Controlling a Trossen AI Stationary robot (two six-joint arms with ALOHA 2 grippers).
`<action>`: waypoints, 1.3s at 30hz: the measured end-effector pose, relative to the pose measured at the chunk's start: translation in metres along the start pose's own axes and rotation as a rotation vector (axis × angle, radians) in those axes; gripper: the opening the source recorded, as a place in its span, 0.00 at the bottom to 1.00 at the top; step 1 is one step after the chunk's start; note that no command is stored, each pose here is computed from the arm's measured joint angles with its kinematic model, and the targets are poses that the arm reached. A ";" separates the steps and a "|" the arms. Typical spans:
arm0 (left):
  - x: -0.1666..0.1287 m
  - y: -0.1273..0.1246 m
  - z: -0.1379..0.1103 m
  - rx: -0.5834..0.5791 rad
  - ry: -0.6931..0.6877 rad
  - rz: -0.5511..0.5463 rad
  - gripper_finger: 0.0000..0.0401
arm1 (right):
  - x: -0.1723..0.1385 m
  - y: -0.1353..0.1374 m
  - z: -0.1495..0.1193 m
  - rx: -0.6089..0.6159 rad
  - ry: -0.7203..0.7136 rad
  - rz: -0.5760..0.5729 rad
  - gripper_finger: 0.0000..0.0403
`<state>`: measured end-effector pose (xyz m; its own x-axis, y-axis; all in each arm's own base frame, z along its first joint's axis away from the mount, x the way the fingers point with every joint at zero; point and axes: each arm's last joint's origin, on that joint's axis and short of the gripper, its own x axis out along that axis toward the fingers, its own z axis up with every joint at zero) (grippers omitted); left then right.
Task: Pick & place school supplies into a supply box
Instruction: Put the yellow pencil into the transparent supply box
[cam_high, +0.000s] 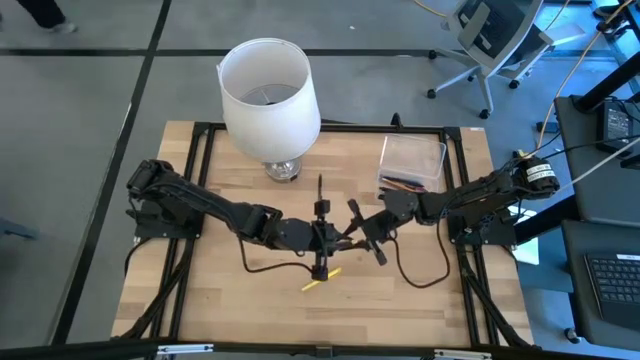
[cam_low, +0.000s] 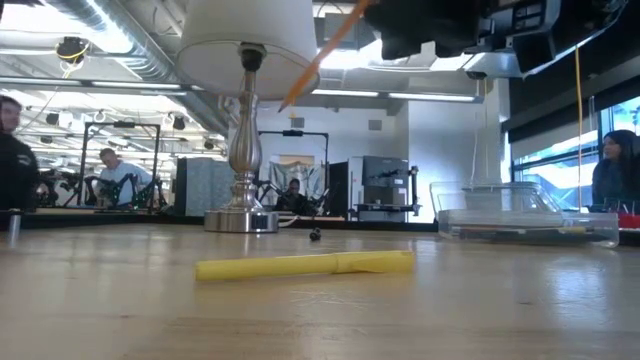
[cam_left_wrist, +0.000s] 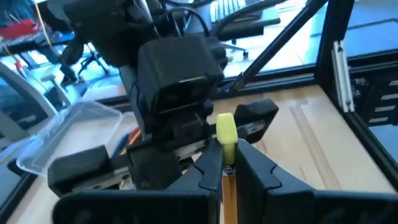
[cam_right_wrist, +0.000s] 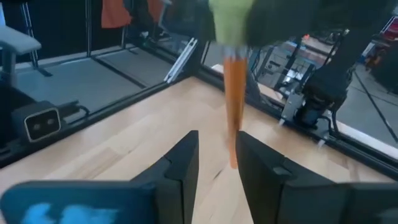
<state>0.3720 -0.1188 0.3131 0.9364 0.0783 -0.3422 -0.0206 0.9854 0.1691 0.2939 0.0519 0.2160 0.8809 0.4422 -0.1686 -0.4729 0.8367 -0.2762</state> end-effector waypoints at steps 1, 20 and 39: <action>0.000 0.000 0.001 0.002 -0.002 0.001 0.04 | 0.000 0.000 0.001 0.004 -0.007 -0.002 0.27; 0.000 0.001 0.004 0.054 -0.038 0.007 0.04 | 0.002 0.005 0.011 -0.021 -0.094 -0.005 0.09; -0.009 0.004 -0.001 0.075 0.052 0.021 0.30 | 0.002 0.004 0.006 -0.003 -0.021 -0.077 0.08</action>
<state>0.3633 -0.1158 0.3163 0.9163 0.1083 -0.3855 -0.0116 0.9695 0.2447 0.2941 0.0582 0.2204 0.9148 0.3835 -0.1266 -0.4039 0.8675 -0.2905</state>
